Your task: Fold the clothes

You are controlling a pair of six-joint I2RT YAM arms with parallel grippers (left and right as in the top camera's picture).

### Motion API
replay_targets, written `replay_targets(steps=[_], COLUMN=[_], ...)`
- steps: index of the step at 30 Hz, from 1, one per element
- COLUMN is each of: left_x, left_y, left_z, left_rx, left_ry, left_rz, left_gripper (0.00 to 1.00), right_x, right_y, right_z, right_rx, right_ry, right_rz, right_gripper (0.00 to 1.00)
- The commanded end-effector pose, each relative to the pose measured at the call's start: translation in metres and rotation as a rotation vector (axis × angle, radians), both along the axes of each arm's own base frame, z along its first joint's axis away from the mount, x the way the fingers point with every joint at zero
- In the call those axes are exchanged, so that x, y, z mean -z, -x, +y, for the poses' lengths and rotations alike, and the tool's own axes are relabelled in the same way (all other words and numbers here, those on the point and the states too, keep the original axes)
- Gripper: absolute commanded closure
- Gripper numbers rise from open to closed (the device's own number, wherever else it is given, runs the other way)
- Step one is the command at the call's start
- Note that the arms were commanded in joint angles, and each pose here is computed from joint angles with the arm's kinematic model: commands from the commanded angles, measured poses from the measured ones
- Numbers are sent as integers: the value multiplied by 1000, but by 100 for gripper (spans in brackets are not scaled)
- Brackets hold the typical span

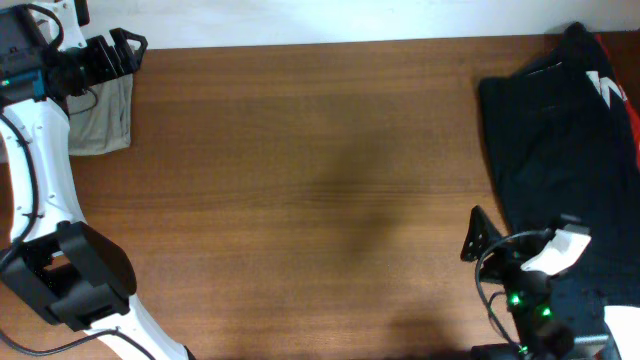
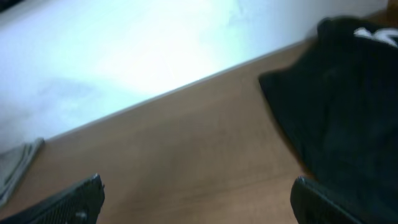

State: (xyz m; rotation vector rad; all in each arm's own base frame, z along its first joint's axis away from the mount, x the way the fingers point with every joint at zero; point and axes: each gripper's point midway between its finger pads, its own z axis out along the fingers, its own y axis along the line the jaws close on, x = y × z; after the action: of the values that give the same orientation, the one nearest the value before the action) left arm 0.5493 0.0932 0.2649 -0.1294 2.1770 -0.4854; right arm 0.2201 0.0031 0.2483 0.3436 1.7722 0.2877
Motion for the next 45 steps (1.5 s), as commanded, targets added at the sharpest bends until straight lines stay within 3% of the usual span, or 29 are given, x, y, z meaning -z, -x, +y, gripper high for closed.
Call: replay_targets(steps=[1,23,27,32,45], left_x=[-10,-9,-9,-9,-9], left_y=[1,1,1,1,1], left_z=[0,0,0,0,0], left_rx=[7,7,8,8,8], left_ry=[-3,-3,-3,-3,-3], left_rz=[-21,-21,-21,-21,-21], left_gripper=[1,1,1,1,1], right_x=[14,44,47,90,92], right_y=[-3,-24,-25,-26,-26], right_z=[3,12,9,7,7], right_rx=[-12,-66,-45,-32,-32], right_ry=[-35,-33,-12,-9,-9], right_rz=[-79,-344,-331,-156,-148], right_gripper=[1,1,1,1,1])
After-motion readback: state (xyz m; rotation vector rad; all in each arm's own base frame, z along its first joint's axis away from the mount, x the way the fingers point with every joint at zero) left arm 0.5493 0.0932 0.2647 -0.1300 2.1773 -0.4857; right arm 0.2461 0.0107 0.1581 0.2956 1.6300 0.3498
